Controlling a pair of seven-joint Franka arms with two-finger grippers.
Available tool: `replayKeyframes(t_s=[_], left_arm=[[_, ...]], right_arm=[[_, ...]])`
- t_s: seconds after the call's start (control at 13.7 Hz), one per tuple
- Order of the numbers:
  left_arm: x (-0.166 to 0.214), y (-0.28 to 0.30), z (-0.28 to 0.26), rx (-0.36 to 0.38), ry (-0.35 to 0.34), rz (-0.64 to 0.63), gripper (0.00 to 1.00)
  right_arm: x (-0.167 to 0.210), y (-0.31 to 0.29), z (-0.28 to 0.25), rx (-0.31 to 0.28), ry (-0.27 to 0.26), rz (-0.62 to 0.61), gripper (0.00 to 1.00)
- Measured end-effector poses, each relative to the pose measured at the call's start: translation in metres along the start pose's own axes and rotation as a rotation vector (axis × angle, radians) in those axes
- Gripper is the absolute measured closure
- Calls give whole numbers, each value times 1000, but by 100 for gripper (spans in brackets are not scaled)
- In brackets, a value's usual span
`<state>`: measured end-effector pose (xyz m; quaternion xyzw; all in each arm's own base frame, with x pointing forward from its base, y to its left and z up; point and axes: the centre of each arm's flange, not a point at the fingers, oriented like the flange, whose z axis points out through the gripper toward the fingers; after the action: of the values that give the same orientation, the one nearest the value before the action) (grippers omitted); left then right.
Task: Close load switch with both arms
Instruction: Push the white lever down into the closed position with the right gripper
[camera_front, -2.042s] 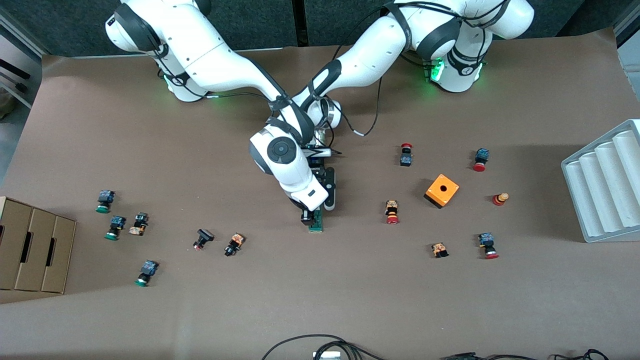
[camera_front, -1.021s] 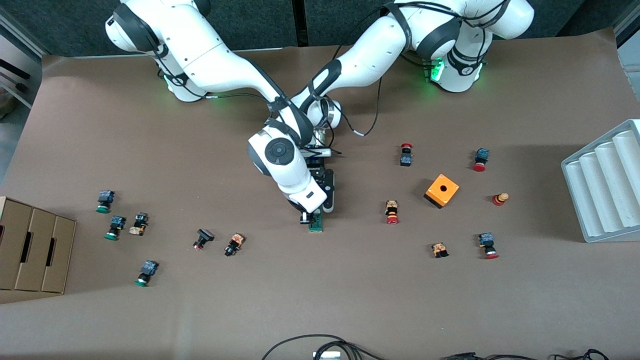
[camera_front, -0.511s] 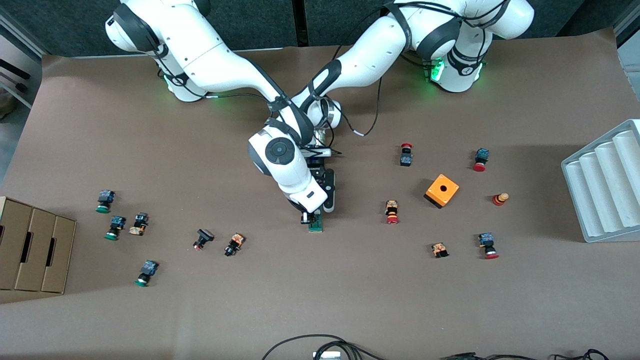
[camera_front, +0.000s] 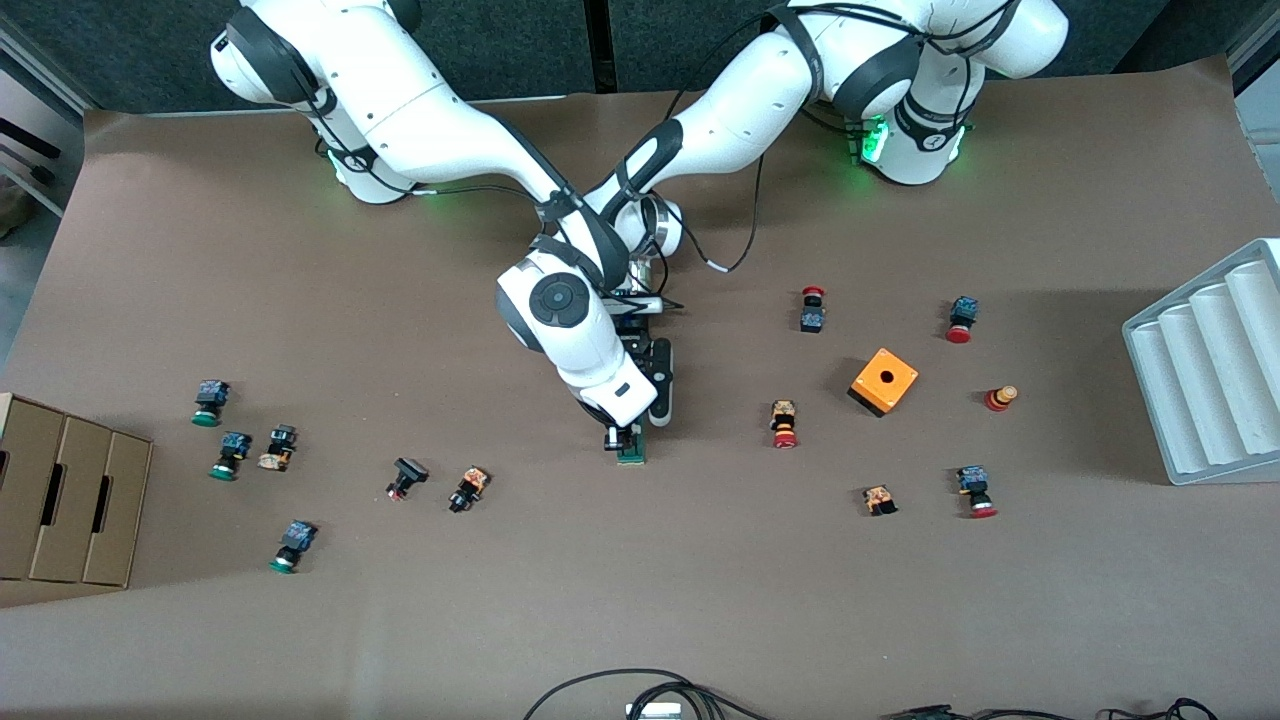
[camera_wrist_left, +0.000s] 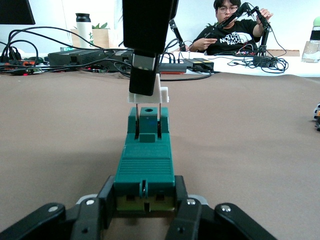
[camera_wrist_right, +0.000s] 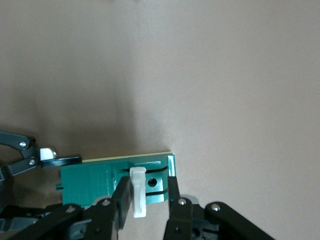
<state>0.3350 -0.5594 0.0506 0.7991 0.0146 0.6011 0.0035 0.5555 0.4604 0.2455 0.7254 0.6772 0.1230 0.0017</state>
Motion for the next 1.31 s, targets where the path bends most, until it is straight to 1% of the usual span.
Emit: replayKeyframes(t_s=[0.88, 1.31], left_arm=[[0, 0, 0, 0, 0, 0, 51], [0, 0, 0, 0, 0, 0, 51]], right_arm=[[-1, 2, 3, -9, 6, 4, 66], [-4, 4, 10, -27, 18, 11, 68]])
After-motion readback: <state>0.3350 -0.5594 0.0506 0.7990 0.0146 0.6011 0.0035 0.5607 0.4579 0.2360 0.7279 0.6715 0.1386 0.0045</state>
